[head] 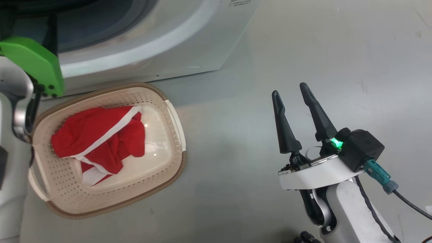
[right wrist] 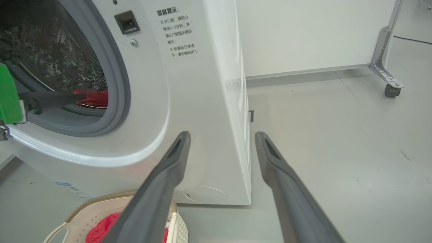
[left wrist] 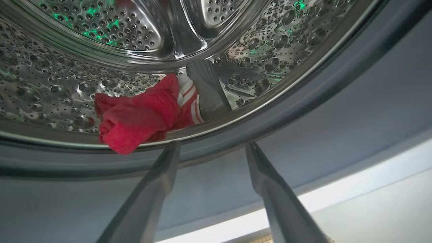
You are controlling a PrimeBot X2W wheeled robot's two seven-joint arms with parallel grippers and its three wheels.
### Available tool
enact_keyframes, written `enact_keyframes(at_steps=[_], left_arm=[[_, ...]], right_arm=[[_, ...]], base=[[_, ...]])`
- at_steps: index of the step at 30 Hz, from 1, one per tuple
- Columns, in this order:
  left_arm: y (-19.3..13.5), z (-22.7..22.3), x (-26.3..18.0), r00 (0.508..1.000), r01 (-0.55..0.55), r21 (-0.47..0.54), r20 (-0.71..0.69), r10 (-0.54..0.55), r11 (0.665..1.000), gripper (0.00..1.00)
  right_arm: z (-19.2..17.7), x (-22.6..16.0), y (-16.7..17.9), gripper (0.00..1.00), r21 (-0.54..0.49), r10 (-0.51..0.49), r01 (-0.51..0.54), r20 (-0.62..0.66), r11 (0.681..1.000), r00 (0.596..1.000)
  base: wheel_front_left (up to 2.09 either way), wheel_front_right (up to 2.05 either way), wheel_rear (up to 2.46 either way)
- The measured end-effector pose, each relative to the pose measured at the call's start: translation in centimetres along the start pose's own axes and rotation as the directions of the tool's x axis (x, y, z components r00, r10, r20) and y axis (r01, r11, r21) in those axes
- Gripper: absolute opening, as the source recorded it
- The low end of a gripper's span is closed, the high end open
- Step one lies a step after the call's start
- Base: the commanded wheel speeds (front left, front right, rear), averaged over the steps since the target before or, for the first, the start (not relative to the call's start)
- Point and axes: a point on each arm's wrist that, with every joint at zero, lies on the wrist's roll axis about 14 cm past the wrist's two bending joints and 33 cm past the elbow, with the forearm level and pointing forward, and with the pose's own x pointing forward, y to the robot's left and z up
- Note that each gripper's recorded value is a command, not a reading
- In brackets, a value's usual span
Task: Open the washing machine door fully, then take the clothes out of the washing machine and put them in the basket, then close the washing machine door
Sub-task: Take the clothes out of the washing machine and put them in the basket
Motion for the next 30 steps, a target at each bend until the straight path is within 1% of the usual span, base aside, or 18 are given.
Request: enact_keyframes(at_steps=[6,12,18,21,27,30], left_arm=[[0.9,0.8,3.2,1.0,0.001,0.088,-0.015,0.001,0.996,1.0],[2.5,1.1,6.0,0.999,-0.026,0.155,-0.04,0.032,0.988,1.0],[3.2,0.5,8.3,0.996,-0.031,0.169,-0.078,0.045,0.985,1.0],[4.0,0.6,9.2,0.994,-0.044,0.176,-0.088,0.06,0.983,1.0],[6.0,-0.2,10.5,0.982,-0.073,0.251,-0.151,0.114,0.965,1.0],[6.7,-1.2,10.8,0.969,-0.077,0.269,-0.205,0.135,0.96,1.0]], right_arm=[[-0.5,-0.1,-1.5,1.0,0.024,-0.055,0.055,-0.021,0.998,0.998],[-0.5,-0.1,-2.8,1.0,0.024,-0.096,0.096,-0.024,0.995,0.995],[-0.6,-0.1,-4.1,1.0,0.024,-0.14,0.14,-0.033,0.99,0.99],[-0.7,0.0,-4.4,1.0,0.018,-0.146,0.147,-0.034,0.989,0.989],[-0.9,0.1,-4.9,1.0,0.018,-0.158,0.158,-0.042,0.987,0.987],[-0.8,0.1,-5.0,1.0,0.013,-0.162,0.163,-0.042,0.987,0.986]], base=[[0.0,0.0,0.0],[0.0,0.0,0.0],[0.0,0.0,0.0],[0.0,0.0,0.0],[0.0,0.0,0.0],[0.0,0.0,0.0]])
